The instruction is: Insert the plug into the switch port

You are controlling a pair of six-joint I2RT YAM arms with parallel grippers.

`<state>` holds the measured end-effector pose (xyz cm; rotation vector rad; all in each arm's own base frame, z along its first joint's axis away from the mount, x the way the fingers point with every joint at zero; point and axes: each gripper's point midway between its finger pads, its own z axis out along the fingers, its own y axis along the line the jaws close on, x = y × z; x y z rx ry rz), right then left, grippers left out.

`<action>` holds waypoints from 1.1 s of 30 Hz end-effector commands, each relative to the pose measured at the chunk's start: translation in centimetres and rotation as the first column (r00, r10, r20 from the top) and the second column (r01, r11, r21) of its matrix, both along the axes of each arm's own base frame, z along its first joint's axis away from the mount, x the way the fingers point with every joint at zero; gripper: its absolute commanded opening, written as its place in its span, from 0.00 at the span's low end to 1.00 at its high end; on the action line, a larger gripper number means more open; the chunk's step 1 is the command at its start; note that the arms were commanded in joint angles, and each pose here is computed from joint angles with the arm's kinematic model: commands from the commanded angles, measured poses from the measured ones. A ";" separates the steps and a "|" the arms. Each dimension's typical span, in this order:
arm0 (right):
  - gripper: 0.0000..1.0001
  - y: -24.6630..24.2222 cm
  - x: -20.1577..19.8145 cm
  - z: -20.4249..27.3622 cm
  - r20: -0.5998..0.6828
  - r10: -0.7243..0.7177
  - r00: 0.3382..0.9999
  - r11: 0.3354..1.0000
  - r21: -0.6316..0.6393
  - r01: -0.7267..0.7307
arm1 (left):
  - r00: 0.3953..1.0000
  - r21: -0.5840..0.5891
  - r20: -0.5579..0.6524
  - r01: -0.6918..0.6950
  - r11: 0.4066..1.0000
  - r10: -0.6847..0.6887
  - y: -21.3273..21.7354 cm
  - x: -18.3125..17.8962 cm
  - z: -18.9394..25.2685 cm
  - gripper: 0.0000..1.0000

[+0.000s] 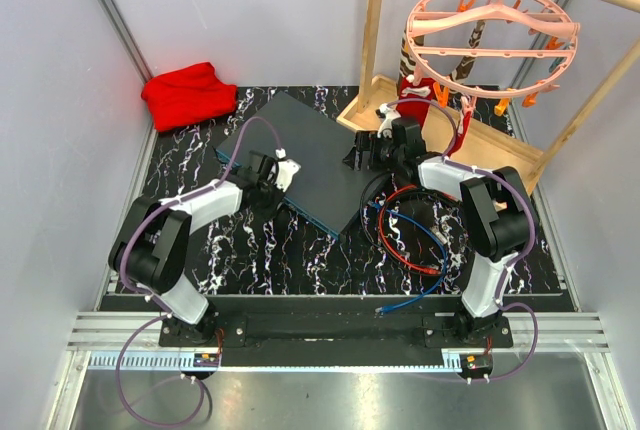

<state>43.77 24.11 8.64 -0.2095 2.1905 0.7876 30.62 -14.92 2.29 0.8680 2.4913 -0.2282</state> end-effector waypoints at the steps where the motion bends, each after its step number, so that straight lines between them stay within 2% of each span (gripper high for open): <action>1: 1.00 0.8 1.2 2.1 0.071 0.037 0.997 0.999 0.033 -0.040 | 0.994 -0.096 0.063 0.090 0.991 -0.084 -2.7 1.7 2.0 0.00; 6: 1.00 1.3 1.1 2.2 0.077 0.067 0.995 0.997 0.040 -0.070 | 0.994 -0.078 0.055 0.100 0.992 -0.096 -2.8 2.3 1.7 0.00; 10: 1.00 1.5 1.0 2.2 0.076 0.081 0.994 0.995 0.045 -0.084 | 0.994 -0.067 0.045 0.103 0.992 -0.101 -2.8 2.8 1.4 0.07; 17: 1.00 1.6 0.7 2.1 0.067 0.098 0.993 0.994 0.050 -0.101 | 0.994 -0.057 0.075 0.089 0.994 -0.085 -2.9 4.0 2.1 0.14; 22: 1.00 1.6 0.7 2.2 0.067 0.099 0.993 0.994 0.042 -0.102 | 0.996 -0.047 0.070 0.053 0.997 -0.050 -2.5 3.9 1.9 0.31; 23: 1.00 1.5 0.7 2.2 0.067 0.099 0.993 0.994 0.039 -0.102 | 0.997 -0.046 0.060 0.047 0.998 -0.045 -2.3 3.5 1.6 0.37; 29: 1.00 1.5 0.8 2.5 0.078 0.104 0.992 0.994 0.027 -0.106 | 0.996 -0.046 0.085 -0.006 0.999 0.010 -1.1 2.0 2.9 0.56; 33: 1.00 1.5 1.3 2.8 0.091 0.100 0.991 0.995 0.020 -0.102 | 0.982 -0.037 0.127 -0.133 0.990 0.137 0.7 1.3 3.8 0.74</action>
